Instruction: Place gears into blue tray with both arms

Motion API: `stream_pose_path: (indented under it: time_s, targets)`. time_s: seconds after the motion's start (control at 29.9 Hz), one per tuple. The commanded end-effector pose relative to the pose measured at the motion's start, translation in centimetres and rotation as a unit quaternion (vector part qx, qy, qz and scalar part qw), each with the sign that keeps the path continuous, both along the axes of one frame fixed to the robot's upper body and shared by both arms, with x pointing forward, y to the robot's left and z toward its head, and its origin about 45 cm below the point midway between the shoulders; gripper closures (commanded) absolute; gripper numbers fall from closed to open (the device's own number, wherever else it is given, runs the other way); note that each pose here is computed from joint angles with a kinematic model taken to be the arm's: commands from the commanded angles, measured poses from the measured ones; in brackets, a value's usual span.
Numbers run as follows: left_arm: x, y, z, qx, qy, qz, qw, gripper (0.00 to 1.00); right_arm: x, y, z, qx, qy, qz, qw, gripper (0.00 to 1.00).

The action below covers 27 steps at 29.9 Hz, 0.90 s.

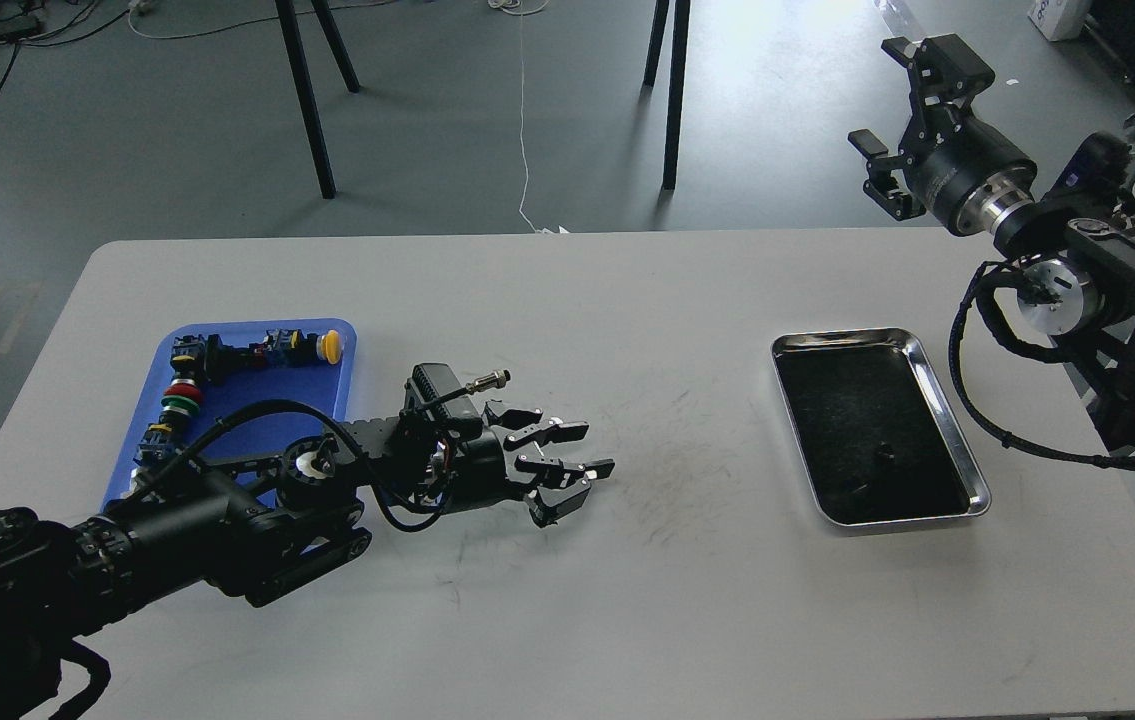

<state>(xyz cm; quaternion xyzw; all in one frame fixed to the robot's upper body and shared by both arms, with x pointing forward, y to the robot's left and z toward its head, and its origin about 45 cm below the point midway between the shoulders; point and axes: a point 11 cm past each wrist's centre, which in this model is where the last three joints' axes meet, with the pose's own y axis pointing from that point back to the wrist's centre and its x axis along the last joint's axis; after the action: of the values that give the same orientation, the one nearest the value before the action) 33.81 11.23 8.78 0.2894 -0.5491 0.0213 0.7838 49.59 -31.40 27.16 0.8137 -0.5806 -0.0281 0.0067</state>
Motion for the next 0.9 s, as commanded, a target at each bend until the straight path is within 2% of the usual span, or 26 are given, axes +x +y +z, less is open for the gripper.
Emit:
stream_pose_path:
  time_s: [0.0, 0.43, 0.6, 0.87]
  targets:
    - [0.00, -0.14, -0.15, 0.001, 0.001, 0.001, 1.000, 0.45, 0.00, 0.00, -0.02, 0.000, 0.000, 0.000, 1.000, 0.02]
    - [-0.38, 0.06, -0.67, 0.010, 0.005, -0.004, 1.000, 0.58, 0.03, 0.02, 0.06, 0.000, 0.000, 0.000, 1.000, 0.02]
    - [-0.43, -0.07, -0.79, 0.010, 0.006, -0.004, 1.000, 0.59, 0.02, 0.03, 0.03, -0.001, 0.000, 0.001, 1.000, 0.02]
    - [-0.49, -0.06, -0.85, 0.011, 0.006, -0.005, 1.000, 0.71, 0.03, 0.08, 0.02, -0.003, 0.000, -0.002, 1.000, 0.02]
